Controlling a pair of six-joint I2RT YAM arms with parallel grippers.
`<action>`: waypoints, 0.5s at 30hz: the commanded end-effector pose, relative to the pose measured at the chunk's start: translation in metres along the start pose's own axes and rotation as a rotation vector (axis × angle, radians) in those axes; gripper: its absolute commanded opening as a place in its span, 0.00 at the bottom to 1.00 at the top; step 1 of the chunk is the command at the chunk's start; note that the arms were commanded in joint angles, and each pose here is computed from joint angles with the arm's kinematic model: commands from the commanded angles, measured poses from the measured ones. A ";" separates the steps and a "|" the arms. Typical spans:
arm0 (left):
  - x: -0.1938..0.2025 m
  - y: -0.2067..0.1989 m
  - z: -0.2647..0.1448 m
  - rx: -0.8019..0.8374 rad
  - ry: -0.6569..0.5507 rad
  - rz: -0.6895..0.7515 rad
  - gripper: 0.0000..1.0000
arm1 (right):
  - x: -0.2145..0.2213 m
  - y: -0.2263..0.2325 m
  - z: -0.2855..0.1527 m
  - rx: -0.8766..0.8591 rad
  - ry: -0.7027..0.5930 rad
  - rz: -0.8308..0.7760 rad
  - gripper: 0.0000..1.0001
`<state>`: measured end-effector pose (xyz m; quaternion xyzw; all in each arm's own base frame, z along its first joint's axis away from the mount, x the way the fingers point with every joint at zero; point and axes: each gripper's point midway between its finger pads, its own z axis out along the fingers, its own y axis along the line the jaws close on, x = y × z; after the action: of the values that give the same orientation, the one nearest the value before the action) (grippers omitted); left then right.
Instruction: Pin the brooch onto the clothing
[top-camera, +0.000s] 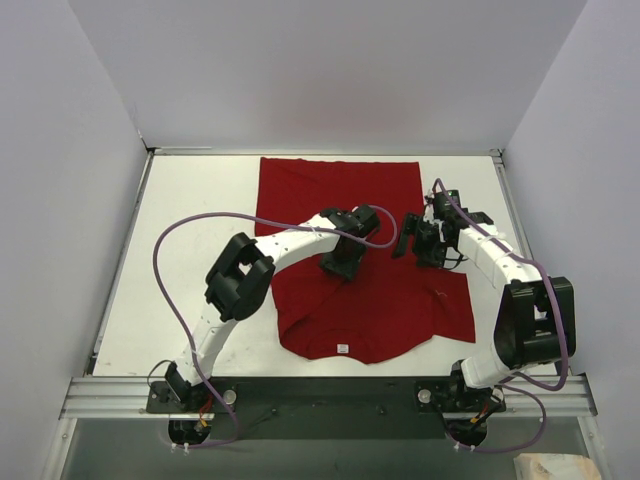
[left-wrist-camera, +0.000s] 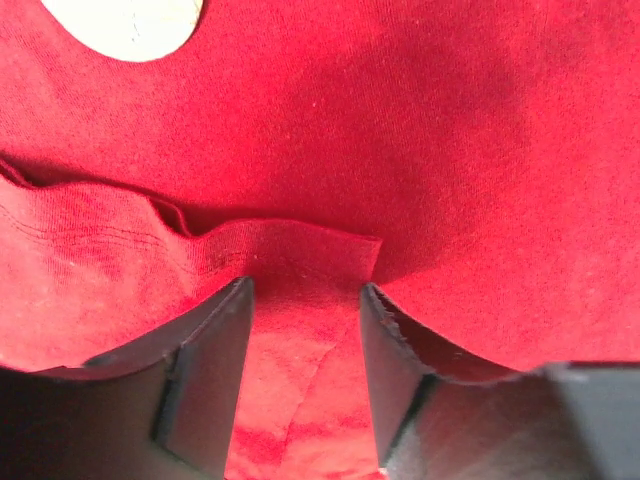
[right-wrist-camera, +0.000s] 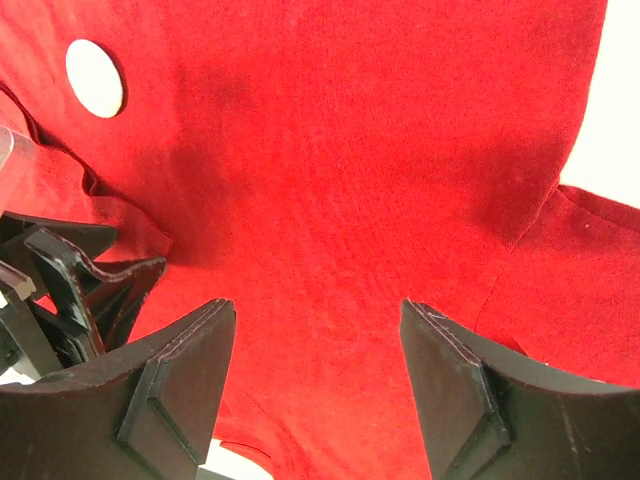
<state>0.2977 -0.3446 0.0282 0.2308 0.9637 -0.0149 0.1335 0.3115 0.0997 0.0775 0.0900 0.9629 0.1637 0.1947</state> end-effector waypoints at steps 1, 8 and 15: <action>-0.019 -0.001 -0.014 0.003 -0.085 -0.021 0.48 | 0.003 0.000 -0.009 0.007 0.007 -0.001 0.67; -0.022 0.004 -0.023 -0.014 -0.112 -0.031 0.08 | 0.003 0.000 -0.009 0.002 0.012 -0.007 0.67; -0.029 0.023 -0.058 -0.062 -0.196 -0.083 0.00 | 0.004 0.002 -0.010 -0.011 0.019 -0.011 0.66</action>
<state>0.3042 -0.3361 0.0318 0.2149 0.9639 0.0045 0.1573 0.3085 0.0993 0.0766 0.0877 0.9644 0.1630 0.1889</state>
